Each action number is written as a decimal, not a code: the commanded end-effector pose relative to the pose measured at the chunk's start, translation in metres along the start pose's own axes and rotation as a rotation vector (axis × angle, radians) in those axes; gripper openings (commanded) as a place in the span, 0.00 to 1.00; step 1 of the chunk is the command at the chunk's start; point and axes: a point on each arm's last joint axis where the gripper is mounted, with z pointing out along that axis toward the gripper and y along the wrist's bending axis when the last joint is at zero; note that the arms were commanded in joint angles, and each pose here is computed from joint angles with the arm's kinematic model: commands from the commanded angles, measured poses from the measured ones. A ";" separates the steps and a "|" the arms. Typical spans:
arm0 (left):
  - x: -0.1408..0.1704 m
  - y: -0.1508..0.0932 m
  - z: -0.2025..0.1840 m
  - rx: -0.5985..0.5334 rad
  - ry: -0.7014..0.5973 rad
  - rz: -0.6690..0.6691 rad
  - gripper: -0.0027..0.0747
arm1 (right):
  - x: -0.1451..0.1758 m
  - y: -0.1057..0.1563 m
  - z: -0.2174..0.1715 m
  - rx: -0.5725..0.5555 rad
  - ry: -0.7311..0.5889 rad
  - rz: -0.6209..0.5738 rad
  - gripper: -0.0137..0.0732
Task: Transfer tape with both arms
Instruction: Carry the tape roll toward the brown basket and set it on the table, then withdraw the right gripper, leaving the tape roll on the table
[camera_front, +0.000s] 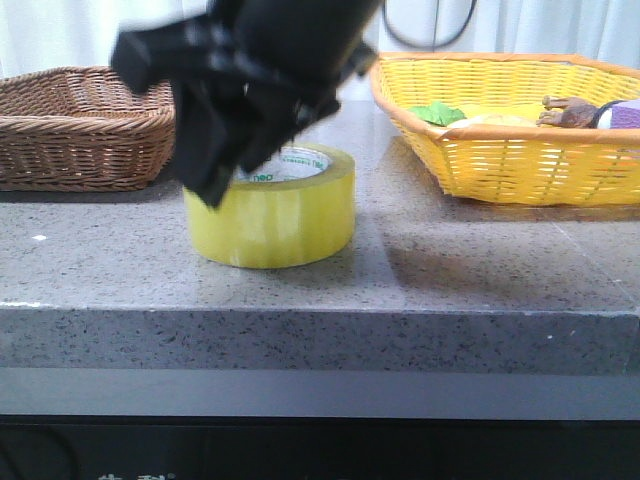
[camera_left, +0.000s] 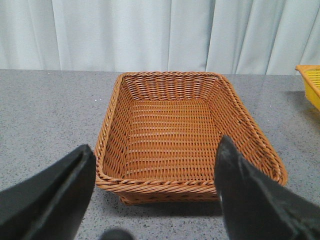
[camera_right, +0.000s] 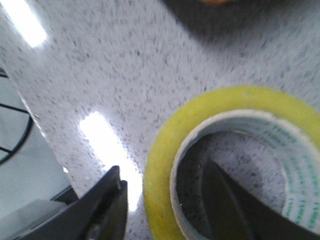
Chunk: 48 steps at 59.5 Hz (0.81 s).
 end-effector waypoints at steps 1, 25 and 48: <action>-0.018 -0.002 -0.001 0.014 -0.109 -0.009 0.67 | -0.029 0.004 -0.049 0.013 -0.179 -0.029 0.65; -0.018 -0.002 -0.001 0.014 -0.109 -0.009 0.67 | -0.046 -0.001 -0.125 0.035 -0.333 0.029 0.19; -0.018 -0.002 -0.001 0.014 -0.109 -0.009 0.67 | -0.004 -0.082 -0.203 0.316 -0.325 0.286 0.05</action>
